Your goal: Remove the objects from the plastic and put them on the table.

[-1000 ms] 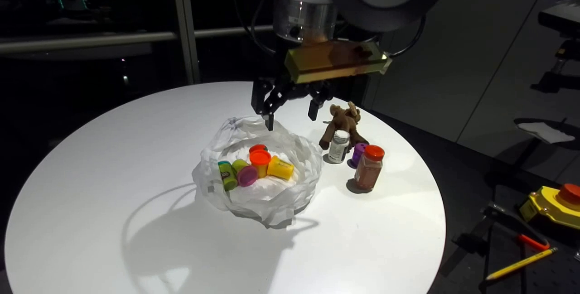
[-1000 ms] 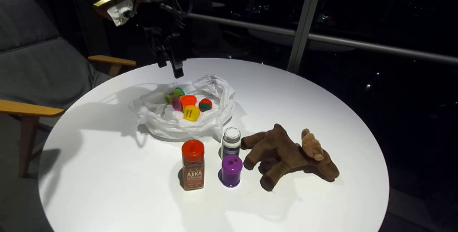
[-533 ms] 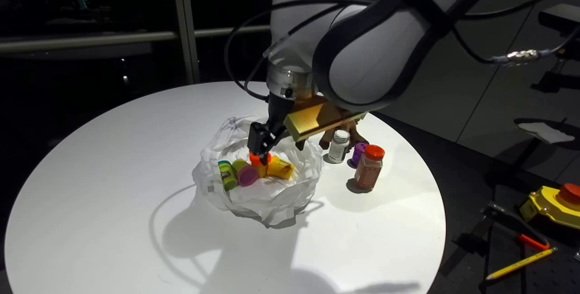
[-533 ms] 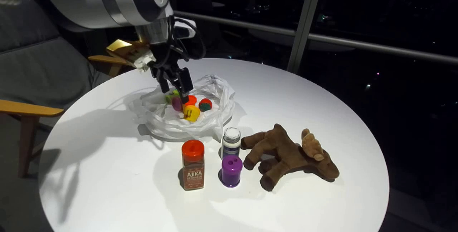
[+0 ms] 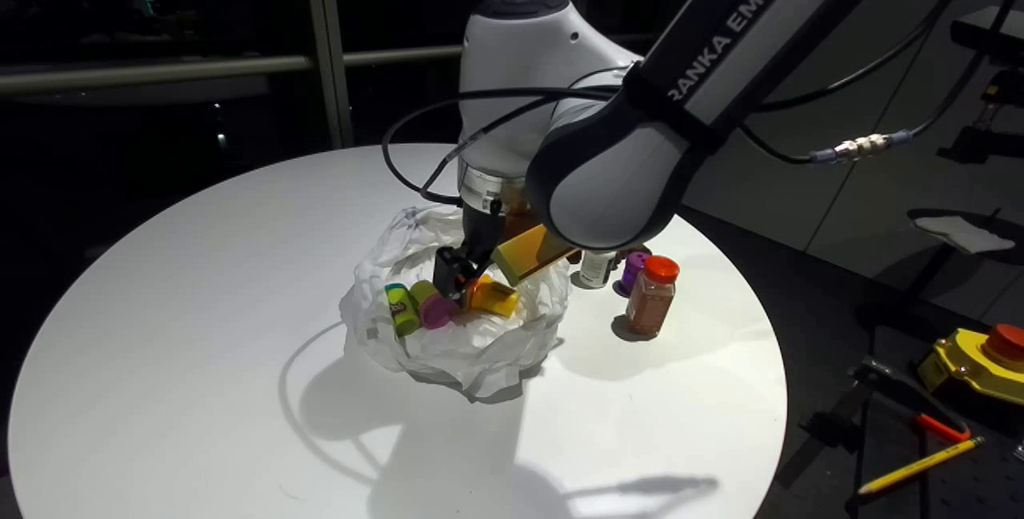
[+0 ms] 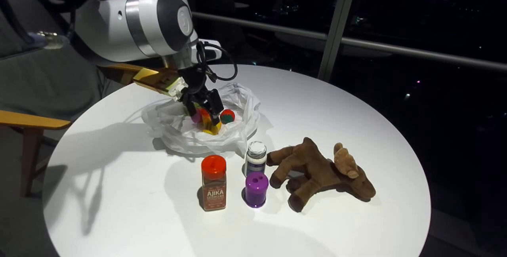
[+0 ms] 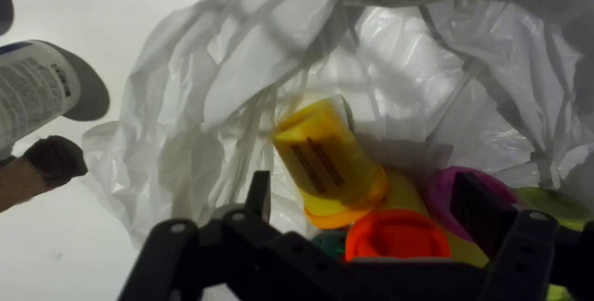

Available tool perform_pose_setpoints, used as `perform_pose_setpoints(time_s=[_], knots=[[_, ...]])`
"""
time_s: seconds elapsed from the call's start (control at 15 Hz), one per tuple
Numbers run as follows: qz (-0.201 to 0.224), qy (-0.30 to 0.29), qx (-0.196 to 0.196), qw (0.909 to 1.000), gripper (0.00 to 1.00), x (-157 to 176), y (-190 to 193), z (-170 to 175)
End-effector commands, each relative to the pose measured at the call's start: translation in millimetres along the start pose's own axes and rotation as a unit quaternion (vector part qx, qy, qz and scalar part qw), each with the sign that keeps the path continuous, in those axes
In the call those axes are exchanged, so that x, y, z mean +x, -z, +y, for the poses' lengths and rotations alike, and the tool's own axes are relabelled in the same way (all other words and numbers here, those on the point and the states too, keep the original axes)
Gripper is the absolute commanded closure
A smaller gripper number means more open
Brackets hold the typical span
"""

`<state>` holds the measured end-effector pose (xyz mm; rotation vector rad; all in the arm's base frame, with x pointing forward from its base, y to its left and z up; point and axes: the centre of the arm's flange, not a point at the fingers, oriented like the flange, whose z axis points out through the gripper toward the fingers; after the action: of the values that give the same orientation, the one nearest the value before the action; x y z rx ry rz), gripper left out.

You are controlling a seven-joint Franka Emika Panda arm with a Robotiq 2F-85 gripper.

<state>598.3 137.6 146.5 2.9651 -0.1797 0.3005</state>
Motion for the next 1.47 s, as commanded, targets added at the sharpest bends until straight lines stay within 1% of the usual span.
perform_pose_setpoints(time_s=[0.0, 0.2, 0.33, 0.4, 0.47, 0.53, 0.73, 0.87, 0.93, 1.07, 1.2, 1.4], knots=[[0.020, 0.020, -0.026, 0.9992, 0.00, 17, -21, -5], [0.013, 0.038, -0.047, 0.9981, 0.00, 18, -34, -1], [0.008, 0.044, -0.049, 0.9978, 0.00, 19, -40, 1], [0.002, 0.045, -0.052, 0.9976, 0.25, 21, -43, 3], [0.001, 0.046, -0.054, 0.9975, 0.26, 21, -45, 4], [0.001, 0.047, -0.056, 0.9973, 0.32, 23, -46, 4], [0.012, 0.048, -0.059, 0.9971, 0.58, 23, -38, 5], [0.019, 0.051, -0.060, 0.9967, 0.71, 20, -31, 8], [0.025, 0.051, -0.062, 0.9965, 0.73, 17, -27, 9], [0.035, 0.053, -0.065, 0.9959, 0.73, 12, -20, 12], [0.045, 0.043, -0.069, 0.9956, 0.73, 8, -13, 16], [0.064, 0.016, -0.064, 0.9957, 0.73, -4, 6, 24]])
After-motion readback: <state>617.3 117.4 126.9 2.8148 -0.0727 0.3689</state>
